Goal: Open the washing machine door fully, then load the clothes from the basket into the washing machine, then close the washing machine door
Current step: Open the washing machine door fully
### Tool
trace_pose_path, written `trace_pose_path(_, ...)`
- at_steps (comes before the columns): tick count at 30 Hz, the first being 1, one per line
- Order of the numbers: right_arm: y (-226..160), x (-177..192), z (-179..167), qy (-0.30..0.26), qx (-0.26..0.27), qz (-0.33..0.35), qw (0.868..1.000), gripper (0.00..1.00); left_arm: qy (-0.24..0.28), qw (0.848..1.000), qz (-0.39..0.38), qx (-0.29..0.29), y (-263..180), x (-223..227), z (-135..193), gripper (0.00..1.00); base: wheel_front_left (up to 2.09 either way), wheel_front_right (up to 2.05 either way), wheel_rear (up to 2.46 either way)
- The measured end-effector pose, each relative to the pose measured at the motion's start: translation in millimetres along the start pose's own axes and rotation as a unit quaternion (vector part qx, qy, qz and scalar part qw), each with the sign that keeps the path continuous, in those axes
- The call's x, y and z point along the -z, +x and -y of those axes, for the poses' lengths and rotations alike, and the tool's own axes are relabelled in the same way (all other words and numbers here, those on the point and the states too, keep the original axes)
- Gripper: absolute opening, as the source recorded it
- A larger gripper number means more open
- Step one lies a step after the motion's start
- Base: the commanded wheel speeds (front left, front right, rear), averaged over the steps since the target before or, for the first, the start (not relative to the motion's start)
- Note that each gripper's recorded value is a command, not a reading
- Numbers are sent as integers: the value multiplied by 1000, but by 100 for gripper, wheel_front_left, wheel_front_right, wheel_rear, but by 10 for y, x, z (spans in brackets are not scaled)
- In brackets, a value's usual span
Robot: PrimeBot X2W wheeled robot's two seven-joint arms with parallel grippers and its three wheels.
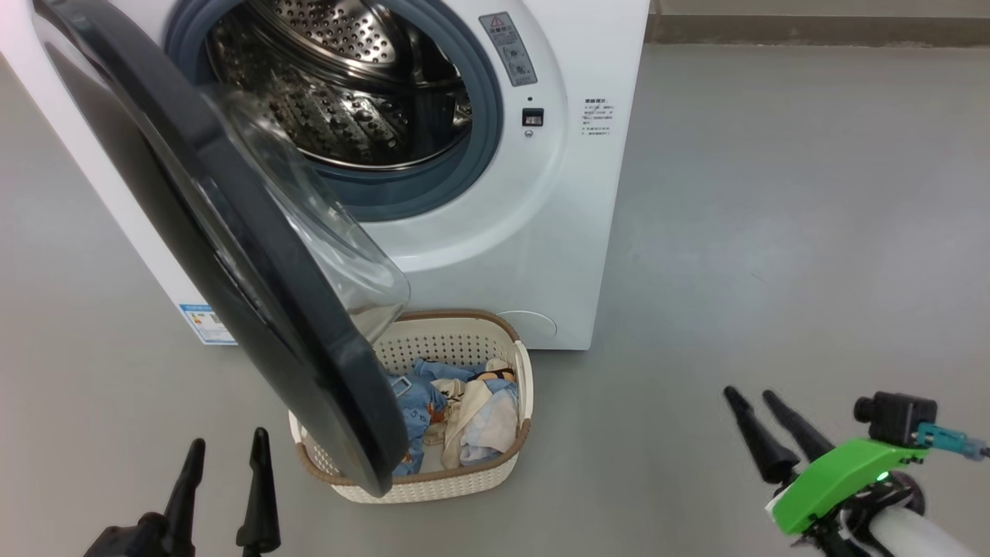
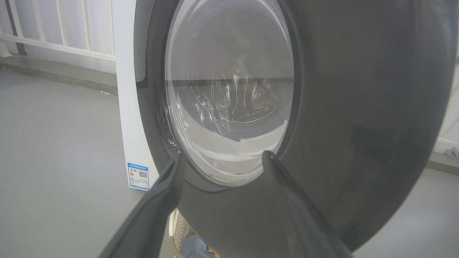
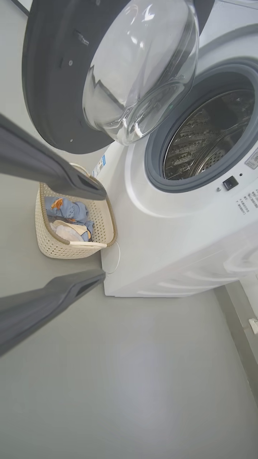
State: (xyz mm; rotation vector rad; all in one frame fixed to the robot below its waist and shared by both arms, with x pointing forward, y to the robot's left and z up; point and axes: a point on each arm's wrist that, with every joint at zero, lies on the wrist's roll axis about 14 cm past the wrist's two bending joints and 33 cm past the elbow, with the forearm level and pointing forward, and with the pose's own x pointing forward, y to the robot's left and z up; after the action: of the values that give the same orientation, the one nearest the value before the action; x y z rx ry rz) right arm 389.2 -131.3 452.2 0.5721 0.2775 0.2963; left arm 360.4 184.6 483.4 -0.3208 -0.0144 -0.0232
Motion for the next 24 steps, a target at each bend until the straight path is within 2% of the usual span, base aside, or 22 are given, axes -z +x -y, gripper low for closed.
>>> trace_pose_path(5, 21, -362, 159, -54, 24, 57, 997, 100, -1, 1000, 0, -2, 7, 4, -8, 100, 0, 0, 0)
trace_pose_path(7, 1, -453, 176, -41, 36, 87, 995, 100, -2, 1000, 0, -2, 10, 7, -5, 100, 0, 0, 0)
trace_pose_path(13, -156, -415, 212, -51, 60, 116, 990, 100, -3, 1000, 0, -3, 8, 6, -7, 100, 0, 0, 0)
trace_pose_path(24, -259, -343, 135, -123, 54, 113, 985, 100, -1, 1000, 1, -6, -5, 3, -19, 100, 0, 0, 0)
